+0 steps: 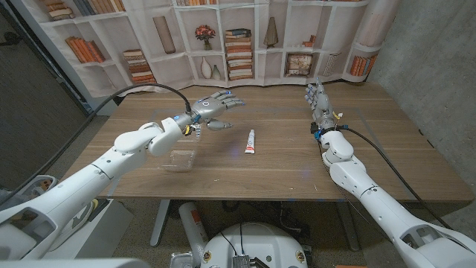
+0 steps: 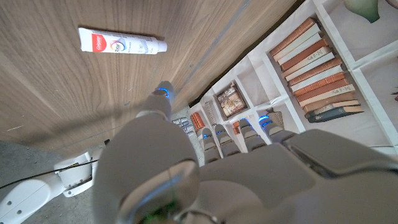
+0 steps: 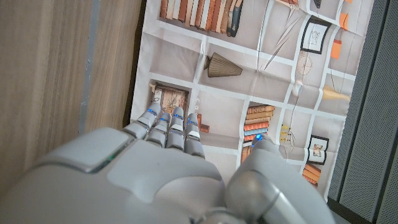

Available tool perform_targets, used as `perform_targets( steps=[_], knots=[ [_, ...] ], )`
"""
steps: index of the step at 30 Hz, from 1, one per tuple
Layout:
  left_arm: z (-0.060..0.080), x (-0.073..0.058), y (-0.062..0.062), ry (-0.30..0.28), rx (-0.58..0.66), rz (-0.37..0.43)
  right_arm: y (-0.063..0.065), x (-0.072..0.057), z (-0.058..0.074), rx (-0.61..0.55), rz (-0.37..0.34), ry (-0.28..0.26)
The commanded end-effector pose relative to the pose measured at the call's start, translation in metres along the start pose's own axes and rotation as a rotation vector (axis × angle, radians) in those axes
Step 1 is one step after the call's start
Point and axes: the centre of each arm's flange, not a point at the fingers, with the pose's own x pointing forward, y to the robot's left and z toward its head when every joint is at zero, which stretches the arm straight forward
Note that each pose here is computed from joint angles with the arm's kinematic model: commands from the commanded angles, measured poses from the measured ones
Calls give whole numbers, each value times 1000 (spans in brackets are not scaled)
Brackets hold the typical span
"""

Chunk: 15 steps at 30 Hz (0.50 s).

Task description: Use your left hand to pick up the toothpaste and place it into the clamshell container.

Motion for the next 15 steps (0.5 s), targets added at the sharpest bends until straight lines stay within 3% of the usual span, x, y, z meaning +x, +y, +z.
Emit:
perform_targets(
  steps=[1, 15],
  knots=[
    [2, 6, 3, -9, 54, -23, -2, 0, -1, 10, -9, -2],
    [14, 19, 4, -40, 138, -133, -2, 5, -2, 25, -9, -13]
  ],
)
